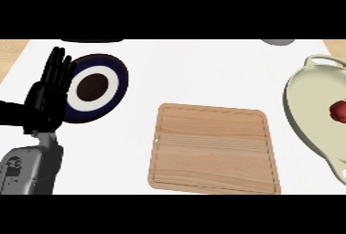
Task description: Pick the bell pepper from the cutting board and place it in the pot
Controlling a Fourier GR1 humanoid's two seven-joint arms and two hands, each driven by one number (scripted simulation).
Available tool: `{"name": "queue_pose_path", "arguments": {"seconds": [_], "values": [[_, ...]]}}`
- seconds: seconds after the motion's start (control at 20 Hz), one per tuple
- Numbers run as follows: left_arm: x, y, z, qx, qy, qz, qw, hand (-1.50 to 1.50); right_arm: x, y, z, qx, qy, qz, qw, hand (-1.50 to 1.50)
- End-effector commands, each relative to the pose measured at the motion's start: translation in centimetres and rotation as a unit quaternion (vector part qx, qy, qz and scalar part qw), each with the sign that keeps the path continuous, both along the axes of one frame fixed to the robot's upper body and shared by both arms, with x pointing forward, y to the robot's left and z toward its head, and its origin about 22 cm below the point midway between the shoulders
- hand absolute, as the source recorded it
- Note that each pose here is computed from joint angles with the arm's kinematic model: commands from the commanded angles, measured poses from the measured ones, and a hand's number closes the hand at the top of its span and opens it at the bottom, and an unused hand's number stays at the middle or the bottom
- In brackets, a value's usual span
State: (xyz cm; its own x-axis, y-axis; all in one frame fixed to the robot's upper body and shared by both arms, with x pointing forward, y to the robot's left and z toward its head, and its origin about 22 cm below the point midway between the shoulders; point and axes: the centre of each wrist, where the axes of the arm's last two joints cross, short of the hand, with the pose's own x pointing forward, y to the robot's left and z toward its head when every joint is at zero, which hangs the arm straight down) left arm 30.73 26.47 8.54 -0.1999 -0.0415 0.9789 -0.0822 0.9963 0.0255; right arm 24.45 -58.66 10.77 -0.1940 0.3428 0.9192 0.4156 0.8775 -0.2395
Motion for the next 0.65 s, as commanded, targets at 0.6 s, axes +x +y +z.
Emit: {"name": "queue_pose_path", "arguments": {"seconds": [0.6], "values": [[0.4, 0.5, 0.1, -0.005, -0.005, -0.003, 1.0000, 0.00, -7.6, -4.4, 1.5, 0.002, -0.013, -0.031, 0.999, -1.50]]}}
